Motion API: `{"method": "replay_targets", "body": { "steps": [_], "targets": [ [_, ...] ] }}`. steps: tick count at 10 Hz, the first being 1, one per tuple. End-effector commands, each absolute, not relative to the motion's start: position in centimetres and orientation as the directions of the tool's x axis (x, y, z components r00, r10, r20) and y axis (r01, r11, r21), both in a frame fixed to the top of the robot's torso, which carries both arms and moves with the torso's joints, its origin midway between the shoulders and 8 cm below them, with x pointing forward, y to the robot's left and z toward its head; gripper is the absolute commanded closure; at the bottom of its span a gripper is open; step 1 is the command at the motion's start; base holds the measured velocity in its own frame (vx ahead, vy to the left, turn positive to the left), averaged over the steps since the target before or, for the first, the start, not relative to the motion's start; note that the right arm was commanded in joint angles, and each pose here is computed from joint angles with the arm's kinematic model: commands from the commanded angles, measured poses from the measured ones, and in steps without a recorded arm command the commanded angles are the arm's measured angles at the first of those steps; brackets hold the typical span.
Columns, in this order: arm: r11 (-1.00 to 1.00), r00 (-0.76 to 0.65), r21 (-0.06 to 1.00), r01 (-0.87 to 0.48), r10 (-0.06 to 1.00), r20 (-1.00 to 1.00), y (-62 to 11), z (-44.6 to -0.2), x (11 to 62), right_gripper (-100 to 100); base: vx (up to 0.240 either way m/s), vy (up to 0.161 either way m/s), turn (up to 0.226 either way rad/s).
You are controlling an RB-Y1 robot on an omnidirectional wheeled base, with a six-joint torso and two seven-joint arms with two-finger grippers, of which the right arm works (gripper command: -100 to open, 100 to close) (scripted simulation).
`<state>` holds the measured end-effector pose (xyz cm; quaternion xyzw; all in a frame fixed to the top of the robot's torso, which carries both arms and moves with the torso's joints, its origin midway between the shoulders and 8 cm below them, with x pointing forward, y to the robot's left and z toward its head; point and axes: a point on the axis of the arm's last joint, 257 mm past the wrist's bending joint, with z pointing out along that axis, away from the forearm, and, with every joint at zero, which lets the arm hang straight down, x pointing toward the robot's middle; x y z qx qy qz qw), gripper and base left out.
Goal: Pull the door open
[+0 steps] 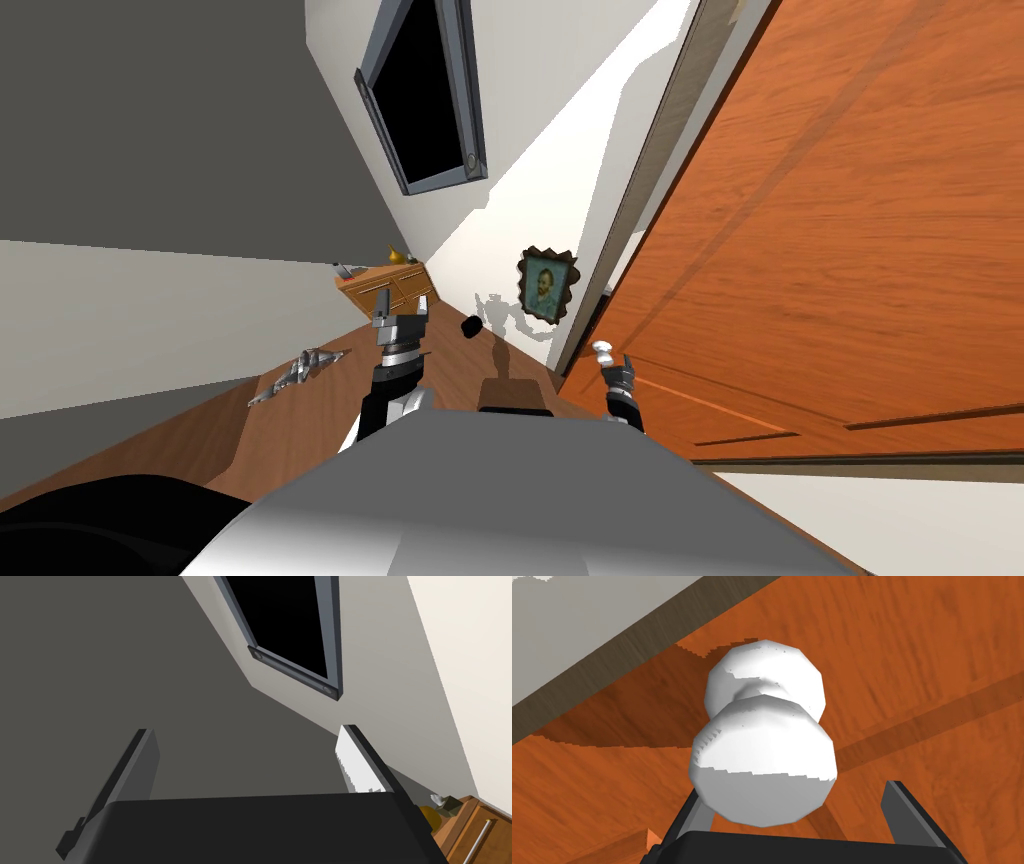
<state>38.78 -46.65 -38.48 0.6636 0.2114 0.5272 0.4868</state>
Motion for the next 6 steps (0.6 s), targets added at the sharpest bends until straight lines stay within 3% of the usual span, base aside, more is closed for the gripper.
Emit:
{"method": "replay_targets", "body": {
  "steps": [1, 6],
  "targets": [
    [-0.494, 0.322, 0.827, -0.268, 0.763, 0.56, -45.56, -38.0, 39.54, -100, -0.047, -0.005, 0.054],
    [-0.618, 0.281, 0.714, -0.329, 0.658, 0.699, -44.74, -38.15, 39.87, -100, -0.056, 0.006, 0.046]
  ]
}}
